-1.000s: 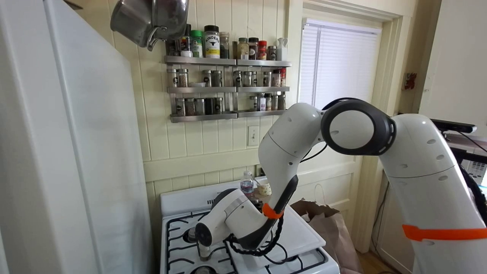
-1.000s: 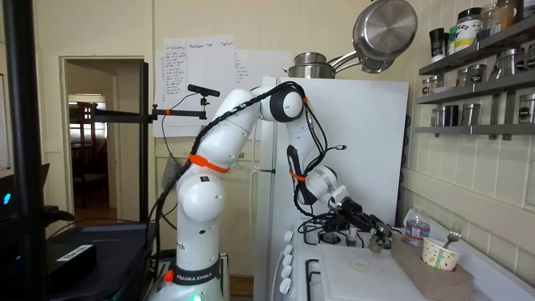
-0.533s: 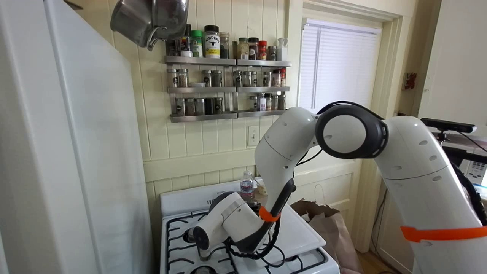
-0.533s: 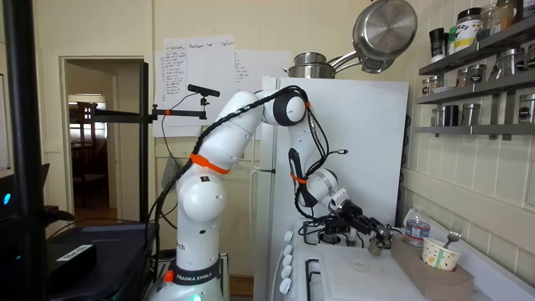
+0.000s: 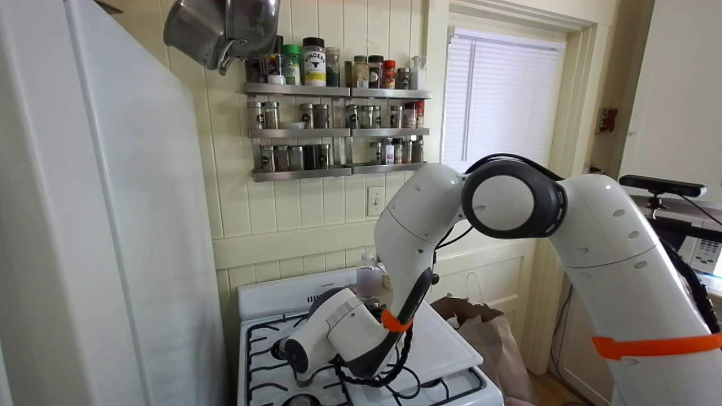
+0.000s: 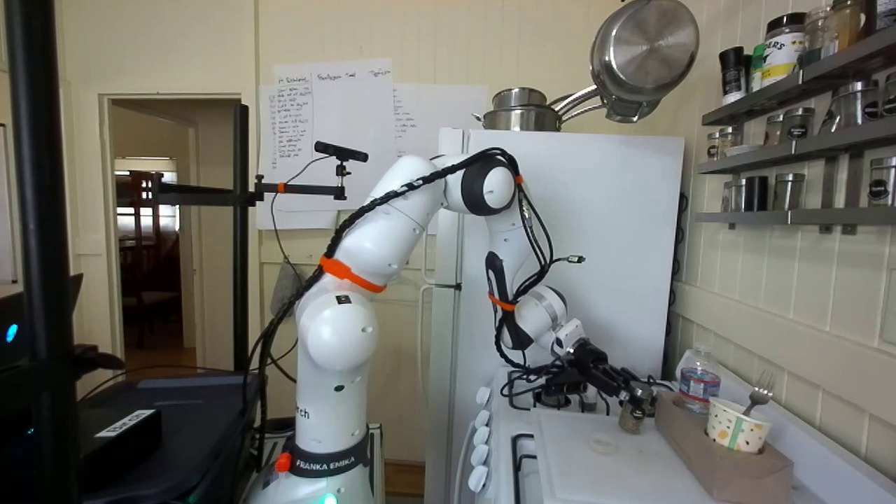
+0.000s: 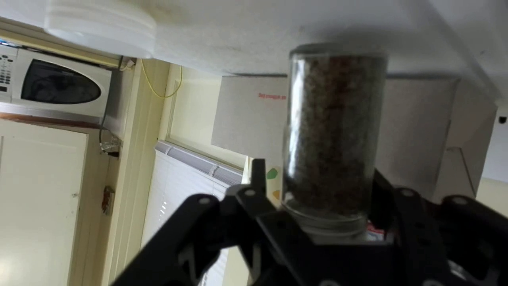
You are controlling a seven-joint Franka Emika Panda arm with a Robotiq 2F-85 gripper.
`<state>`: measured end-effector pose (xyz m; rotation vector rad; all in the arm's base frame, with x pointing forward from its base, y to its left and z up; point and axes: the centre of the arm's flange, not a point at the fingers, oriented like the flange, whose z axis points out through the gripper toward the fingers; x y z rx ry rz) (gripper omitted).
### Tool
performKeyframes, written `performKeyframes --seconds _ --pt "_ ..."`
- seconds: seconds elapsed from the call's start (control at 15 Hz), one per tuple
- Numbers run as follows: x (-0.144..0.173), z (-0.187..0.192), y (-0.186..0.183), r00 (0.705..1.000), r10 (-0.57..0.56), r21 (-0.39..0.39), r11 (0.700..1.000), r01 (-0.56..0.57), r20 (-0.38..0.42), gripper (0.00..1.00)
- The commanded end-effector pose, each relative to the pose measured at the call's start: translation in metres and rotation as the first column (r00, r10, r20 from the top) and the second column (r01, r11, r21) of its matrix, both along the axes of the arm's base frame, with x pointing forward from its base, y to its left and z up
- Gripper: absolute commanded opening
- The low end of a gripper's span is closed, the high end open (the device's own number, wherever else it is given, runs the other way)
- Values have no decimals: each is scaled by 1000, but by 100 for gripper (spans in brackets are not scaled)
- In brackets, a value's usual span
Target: Pick up the bottle from the shelf and put it on the kitchen board
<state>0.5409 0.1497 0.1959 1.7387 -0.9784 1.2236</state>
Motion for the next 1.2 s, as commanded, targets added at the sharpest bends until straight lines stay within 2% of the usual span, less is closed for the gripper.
performKeyframes --seconds 0.0,0.13,0.47,0.87,1.0,1.13 --pt "3 -4 4 1000 -13 -15 1000 13 23 90" --pt "4 -3 4 1000 -14 -17 1000 15 26 100" --pt "3 8 7 999 -17 -35 999 19 51 100" --pt "-17 44 28 996 0 -91 996 8 87 100" --pt "-34 67 38 989 64 -144 989 -45 134 100" --pt "-57 87 53 974 192 -179 969 -168 124 100"
